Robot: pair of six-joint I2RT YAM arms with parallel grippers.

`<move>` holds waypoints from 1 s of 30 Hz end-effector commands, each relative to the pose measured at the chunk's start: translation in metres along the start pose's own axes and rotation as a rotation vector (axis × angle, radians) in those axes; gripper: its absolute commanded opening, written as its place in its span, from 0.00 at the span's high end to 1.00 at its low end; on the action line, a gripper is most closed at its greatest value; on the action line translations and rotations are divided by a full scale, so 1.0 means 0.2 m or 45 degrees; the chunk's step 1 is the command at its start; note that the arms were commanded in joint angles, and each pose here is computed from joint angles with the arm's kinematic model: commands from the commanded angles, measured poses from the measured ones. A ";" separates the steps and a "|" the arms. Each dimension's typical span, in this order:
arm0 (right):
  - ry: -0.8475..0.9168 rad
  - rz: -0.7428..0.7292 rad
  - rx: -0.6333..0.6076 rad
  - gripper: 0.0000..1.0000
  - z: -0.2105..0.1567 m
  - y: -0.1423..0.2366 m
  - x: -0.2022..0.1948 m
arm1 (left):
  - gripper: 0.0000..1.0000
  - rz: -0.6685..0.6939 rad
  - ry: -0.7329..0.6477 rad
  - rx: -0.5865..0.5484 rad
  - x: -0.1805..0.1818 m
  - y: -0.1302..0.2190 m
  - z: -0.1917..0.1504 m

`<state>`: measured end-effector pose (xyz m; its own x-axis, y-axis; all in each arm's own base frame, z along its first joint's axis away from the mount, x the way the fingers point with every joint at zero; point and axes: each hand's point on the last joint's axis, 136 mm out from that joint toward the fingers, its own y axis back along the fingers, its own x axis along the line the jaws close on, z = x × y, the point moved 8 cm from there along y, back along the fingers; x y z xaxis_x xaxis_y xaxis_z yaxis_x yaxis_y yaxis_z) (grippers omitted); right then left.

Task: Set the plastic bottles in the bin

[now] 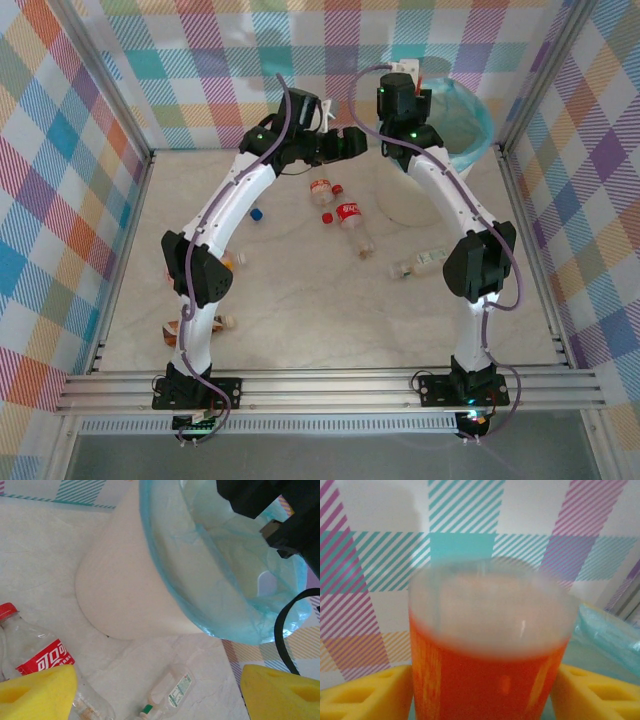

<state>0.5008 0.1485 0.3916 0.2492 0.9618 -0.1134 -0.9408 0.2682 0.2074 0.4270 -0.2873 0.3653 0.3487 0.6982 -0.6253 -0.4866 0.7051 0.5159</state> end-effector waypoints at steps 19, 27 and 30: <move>-0.161 0.088 -0.028 0.23 0.16 0.17 -0.11 | 0.15 -0.030 0.004 -0.072 -0.04 0.12 0.04; -0.234 0.121 0.095 0.24 0.08 0.09 -0.04 | 0.15 -0.016 0.009 -0.074 -0.02 0.12 0.04; -0.256 0.144 0.106 0.28 0.05 0.00 0.01 | 0.15 -0.014 0.012 -0.067 -0.02 0.12 0.04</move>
<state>0.4873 0.1467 0.4149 0.2014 0.9772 0.0664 -0.9489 0.1779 0.2606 0.4275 -0.2844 0.3581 0.3322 0.7024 -0.6295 -0.4853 0.6996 0.5244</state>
